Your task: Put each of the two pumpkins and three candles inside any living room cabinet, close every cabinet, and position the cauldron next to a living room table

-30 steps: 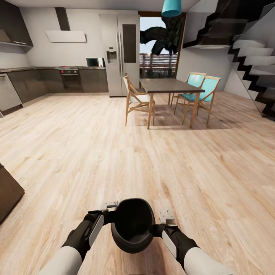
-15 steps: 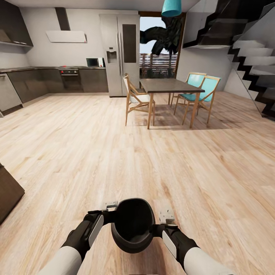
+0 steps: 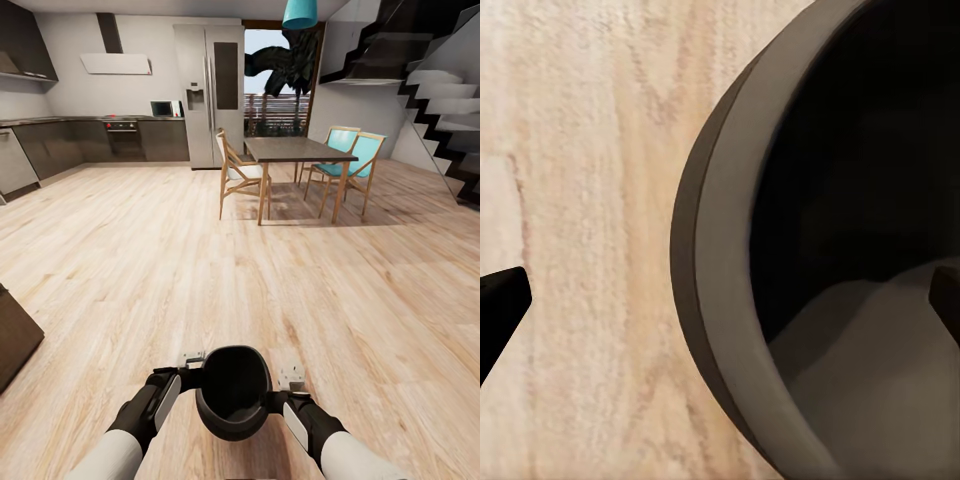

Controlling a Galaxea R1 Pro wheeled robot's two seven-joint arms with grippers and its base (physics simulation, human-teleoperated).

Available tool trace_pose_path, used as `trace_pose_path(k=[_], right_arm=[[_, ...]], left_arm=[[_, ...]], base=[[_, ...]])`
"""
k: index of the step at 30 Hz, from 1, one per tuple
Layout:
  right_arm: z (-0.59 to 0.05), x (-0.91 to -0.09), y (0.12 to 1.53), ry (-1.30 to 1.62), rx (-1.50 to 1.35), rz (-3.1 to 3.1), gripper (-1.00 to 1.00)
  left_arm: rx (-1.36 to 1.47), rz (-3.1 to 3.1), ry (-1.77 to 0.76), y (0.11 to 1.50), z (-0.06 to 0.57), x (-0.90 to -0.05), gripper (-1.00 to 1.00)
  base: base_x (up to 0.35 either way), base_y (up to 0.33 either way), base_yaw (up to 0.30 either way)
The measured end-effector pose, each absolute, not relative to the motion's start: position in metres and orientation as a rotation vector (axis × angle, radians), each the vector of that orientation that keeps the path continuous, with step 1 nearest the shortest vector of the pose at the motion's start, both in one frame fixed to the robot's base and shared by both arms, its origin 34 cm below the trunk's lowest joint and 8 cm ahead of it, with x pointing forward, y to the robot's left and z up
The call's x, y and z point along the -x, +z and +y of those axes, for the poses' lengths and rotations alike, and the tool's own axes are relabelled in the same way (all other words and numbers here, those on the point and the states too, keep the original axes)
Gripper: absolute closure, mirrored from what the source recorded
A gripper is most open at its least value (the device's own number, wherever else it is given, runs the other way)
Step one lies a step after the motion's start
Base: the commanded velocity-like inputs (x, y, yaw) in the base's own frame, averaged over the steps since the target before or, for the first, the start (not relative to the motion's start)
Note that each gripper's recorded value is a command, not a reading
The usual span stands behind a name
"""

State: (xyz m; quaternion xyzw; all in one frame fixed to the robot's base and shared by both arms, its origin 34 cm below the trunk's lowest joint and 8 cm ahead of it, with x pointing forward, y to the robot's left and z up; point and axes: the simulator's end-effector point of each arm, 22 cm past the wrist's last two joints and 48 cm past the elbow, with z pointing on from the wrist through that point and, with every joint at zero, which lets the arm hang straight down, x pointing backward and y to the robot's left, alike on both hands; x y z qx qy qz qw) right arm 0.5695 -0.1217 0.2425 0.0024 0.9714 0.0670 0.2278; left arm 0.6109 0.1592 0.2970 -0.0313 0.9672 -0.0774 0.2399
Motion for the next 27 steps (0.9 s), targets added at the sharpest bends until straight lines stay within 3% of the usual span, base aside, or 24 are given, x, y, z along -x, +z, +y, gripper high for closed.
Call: trace_pose_path(k=[13, 27], right_arm=[[-0.1220, -0.5694, 0.2424, 0.183, -0.005, 2.676, -1.00], [-0.1219, -0.5693, 0.2423, 0.183, -0.005, 2.676, -1.00]], left_arm=[[0.086, 2.646, -0.212, 0.2971, 0.1593, -0.6112, -1.00], [0.085, 2.647, -0.213, 0.2965, 0.1590, -0.6107, -1.00]], base=[[0.084, 0.018, 0.000], [-0.047, 0.022, 0.000]])
